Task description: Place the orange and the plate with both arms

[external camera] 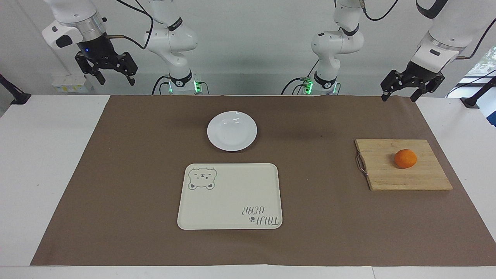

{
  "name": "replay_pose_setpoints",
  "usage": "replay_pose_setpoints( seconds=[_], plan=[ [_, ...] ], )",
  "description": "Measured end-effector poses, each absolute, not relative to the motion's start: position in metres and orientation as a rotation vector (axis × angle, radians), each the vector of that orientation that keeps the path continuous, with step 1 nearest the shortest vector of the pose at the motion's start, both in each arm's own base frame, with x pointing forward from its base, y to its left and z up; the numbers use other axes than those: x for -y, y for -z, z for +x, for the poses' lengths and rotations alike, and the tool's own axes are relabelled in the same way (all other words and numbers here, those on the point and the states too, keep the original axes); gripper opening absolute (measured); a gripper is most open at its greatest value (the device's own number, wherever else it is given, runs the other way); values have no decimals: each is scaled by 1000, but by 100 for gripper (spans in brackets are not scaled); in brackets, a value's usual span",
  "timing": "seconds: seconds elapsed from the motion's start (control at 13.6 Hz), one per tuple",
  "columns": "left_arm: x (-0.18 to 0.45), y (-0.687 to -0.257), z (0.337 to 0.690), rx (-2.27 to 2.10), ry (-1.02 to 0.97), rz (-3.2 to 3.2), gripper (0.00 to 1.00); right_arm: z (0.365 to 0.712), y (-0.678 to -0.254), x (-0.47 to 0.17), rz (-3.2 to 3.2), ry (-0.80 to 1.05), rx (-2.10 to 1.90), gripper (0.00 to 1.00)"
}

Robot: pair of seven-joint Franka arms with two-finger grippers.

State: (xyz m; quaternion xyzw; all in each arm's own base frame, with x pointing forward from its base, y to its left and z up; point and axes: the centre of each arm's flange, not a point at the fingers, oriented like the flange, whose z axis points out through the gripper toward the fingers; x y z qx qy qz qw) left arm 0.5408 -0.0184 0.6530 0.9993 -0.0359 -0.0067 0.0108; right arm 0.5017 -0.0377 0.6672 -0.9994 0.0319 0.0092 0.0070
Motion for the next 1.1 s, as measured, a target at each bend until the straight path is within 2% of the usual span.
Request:
replay_pose_setpoints(
  seconds=[0.74,1.1],
  plan=[
    [18,-654,542,112,4,3124,100,502,-665,34,-3108,-35,-92,100],
    [14,-654,542,102,4,3125,100,495,-651,23,-3011,-84,-75,100]
  ],
)
